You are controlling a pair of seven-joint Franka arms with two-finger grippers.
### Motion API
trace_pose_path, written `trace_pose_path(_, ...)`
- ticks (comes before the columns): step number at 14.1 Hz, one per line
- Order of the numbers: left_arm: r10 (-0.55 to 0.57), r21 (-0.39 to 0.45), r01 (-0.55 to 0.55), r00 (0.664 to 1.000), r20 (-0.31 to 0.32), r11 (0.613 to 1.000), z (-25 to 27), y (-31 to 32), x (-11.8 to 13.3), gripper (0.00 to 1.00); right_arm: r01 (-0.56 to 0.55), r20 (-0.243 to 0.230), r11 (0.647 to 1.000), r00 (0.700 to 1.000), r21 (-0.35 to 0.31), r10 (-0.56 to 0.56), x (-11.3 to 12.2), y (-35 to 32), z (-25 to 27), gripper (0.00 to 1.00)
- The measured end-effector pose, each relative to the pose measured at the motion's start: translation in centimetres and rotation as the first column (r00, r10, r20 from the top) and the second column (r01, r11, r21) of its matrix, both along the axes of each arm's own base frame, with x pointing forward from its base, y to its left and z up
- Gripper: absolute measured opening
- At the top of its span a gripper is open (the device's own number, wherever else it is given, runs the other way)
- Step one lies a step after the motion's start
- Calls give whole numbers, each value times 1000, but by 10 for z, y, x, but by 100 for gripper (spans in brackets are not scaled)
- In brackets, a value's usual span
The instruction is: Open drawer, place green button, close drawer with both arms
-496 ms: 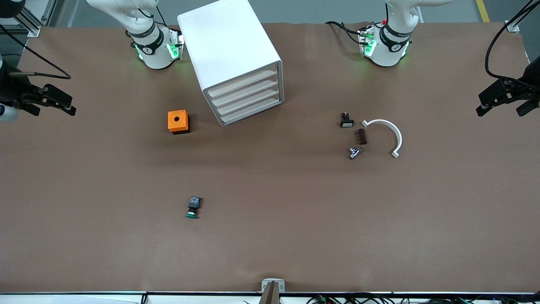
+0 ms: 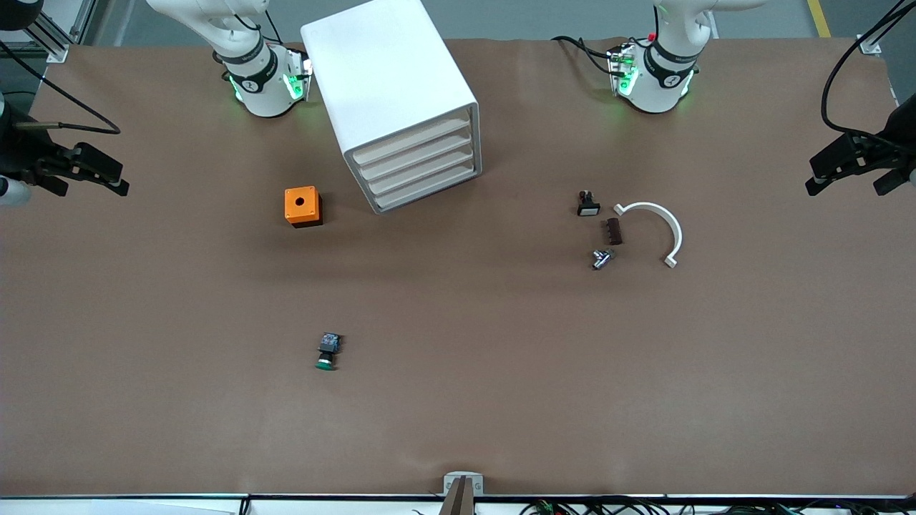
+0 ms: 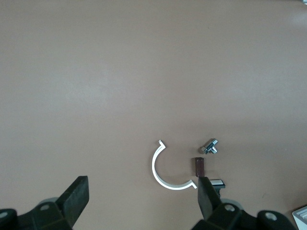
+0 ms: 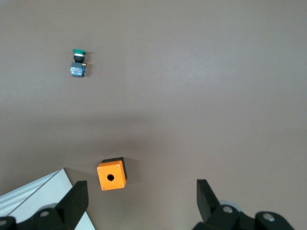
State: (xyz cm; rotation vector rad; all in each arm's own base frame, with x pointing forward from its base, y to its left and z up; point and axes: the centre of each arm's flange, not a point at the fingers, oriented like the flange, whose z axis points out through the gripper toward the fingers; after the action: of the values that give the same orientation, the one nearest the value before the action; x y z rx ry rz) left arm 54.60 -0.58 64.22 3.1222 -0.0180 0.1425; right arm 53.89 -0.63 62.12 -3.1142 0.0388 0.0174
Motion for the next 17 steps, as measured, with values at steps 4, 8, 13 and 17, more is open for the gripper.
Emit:
trace_pose_path(4,5,14,-5,998,-64,1000,-34,4,17,100,3,-4,1000,1000,0,-3,-1,-1,0,100)
trace_pose_path(8,7,21,-5,992,-126,1000,-88,4,46,100,11,-11,1000,1000,1,-11,2,-6,-3,100)
trace_pose_path(13,3,26,3,974,-226,1000,-175,-9,82,100,7,-147,999,989,-36,-13,49,-13,-97,100)
trace_pose_path(17,58,63,-40,942,-330,997,-248,-67,91,100,24,-141,999,990,-42,-29,71,-14,-132,100)
